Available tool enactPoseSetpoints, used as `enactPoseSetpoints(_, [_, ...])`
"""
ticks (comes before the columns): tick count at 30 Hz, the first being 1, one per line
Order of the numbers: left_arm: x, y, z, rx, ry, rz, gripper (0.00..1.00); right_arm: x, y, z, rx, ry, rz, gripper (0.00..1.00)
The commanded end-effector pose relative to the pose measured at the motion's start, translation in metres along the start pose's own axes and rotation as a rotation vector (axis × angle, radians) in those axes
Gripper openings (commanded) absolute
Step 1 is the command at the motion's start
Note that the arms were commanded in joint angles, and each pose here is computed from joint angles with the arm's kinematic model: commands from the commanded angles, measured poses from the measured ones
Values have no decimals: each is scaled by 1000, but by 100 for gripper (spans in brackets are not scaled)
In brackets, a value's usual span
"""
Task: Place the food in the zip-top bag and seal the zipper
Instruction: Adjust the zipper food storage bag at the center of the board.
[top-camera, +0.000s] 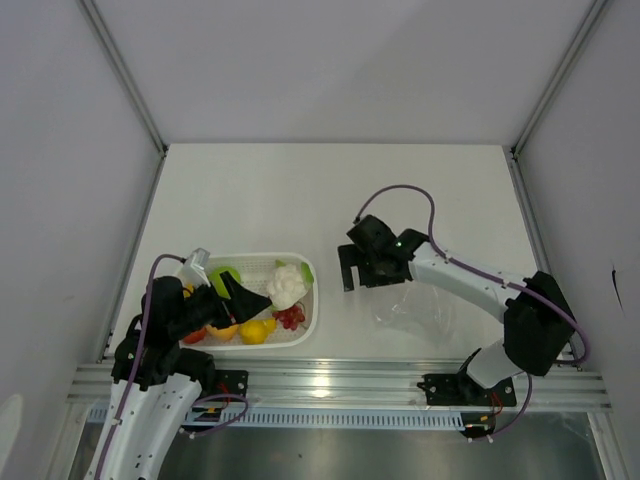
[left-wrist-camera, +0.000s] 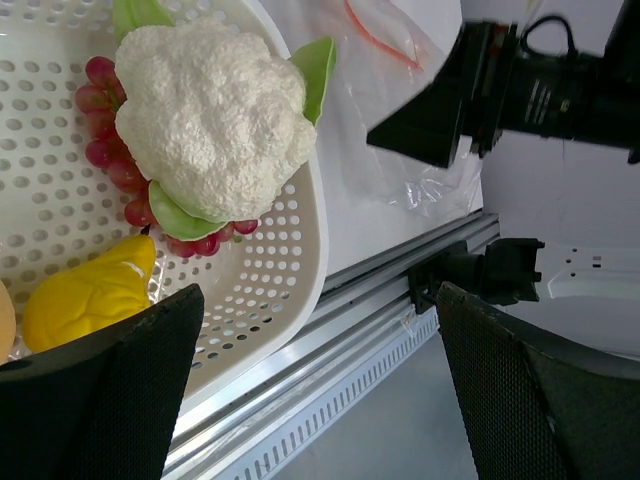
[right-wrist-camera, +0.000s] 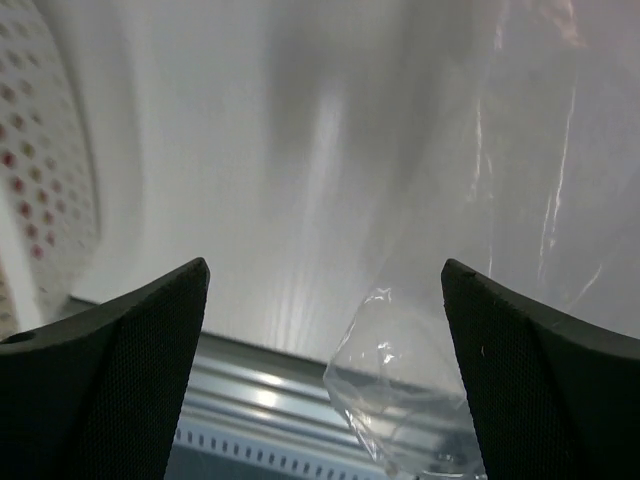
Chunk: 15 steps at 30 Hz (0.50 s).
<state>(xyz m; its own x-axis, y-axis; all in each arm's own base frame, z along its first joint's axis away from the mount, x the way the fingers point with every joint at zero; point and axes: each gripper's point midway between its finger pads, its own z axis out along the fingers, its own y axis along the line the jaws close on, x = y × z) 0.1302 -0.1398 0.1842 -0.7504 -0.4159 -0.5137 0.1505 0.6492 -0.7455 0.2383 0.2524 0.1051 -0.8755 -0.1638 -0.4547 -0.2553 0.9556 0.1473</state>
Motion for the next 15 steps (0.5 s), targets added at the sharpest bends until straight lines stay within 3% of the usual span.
enactPoseSetpoints(1, [-3,-10,-1,45,-3,37,99,20,-8,-33,-64,-25,169,99])
enactPoseSetpoints(6, [-3,-13,1,58,8,28,99,45,-65,-53,90,-28,361,99])
enactPoseSetpoints(10, [-5,-15,2,70,6,26,99,34,-107,-79,241,-103,378,99])
enactPoseSetpoints(12, [-5,-15,2,73,7,22,99,22,-104,-89,225,-106,355,99])
enactPoseSetpoints(15, [-5,-17,1,80,6,26,99,2,-68,-99,69,-119,317,99])
